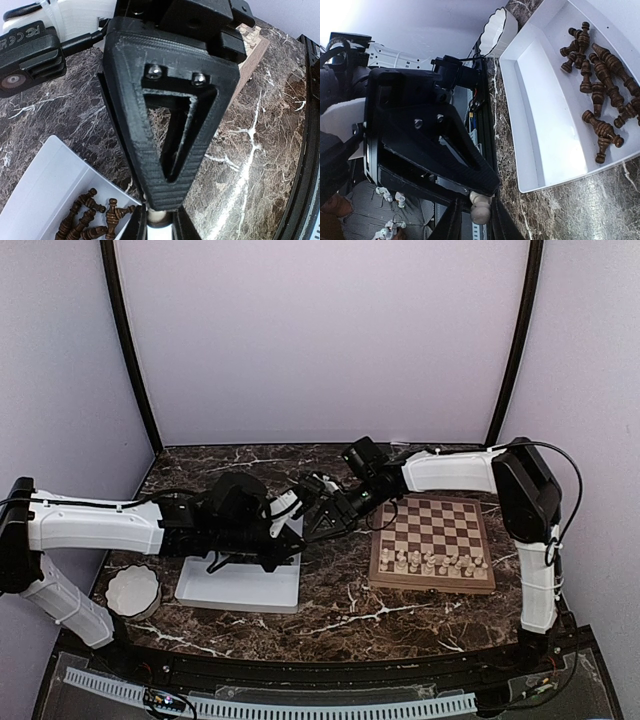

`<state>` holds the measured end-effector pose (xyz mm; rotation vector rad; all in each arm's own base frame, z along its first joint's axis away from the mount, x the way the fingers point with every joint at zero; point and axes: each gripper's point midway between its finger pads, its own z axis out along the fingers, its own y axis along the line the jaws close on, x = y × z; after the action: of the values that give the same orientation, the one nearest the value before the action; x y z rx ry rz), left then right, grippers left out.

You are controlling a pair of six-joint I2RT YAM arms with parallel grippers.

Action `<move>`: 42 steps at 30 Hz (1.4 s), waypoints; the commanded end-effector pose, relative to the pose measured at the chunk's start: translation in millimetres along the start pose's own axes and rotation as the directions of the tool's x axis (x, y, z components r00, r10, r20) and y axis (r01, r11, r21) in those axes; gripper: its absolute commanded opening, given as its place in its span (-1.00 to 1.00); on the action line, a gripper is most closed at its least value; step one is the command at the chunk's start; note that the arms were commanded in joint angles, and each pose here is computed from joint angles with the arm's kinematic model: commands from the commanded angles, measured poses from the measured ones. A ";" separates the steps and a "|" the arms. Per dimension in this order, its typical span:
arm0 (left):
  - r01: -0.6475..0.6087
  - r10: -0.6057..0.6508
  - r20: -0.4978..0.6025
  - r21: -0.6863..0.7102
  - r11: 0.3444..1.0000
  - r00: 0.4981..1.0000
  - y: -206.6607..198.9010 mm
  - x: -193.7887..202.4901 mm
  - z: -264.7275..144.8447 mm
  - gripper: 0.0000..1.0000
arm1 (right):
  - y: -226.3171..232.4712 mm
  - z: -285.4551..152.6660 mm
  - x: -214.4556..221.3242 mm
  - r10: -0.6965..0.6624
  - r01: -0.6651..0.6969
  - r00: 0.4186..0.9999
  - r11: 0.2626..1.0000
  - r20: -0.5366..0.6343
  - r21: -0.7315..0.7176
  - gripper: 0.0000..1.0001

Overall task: Set up the chess pieces on the board
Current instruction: Pass from the left arm to the right, then place the pawn at e2.

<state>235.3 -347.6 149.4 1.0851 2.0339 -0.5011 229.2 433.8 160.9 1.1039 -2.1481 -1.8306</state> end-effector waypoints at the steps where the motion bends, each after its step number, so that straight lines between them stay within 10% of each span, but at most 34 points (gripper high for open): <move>1: -0.025 0.025 0.028 0.014 1.000 0.999 -4.7 -13.6 0.6 -0.82 | 7.8 5.5 1.2 -0.031 0.031 0.999 0.998 -0.011 -0.051 -0.73; 10: -0.020 0.021 0.017 -0.044 0.999 1.000 5.4 -8.3 -5.3 -0.47 | -2.3 -5.6 -2.3 -0.189 0.195 0.981 0.967 -0.053 0.165 -1.00; 22: 0.083 -0.067 0.068 -0.264 0.961 0.995 61.0 -3.7 -34.5 0.96 | -27.0 -119.7 16.5 -0.349 0.369 0.922 0.657 -0.169 0.657 -1.00; 31: 0.068 -0.042 0.095 -0.290 0.955 0.995 78.9 -28.4 -31.6 0.89 | -68.6 -242.3 99.4 -0.167 0.173 0.981 0.504 -0.101 0.846 -1.00; 42: 0.060 -0.052 0.056 -0.146 0.987 0.997 55.3 -27.4 -7.6 0.79 | -87.5 -246.2 153.7 -0.084 0.175 0.985 0.442 -0.153 0.880 -0.99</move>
<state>292.4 -315.7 160.2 0.8932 2.0613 -0.3187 286.6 149.2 98.7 1.4163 -3.1167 -0.5218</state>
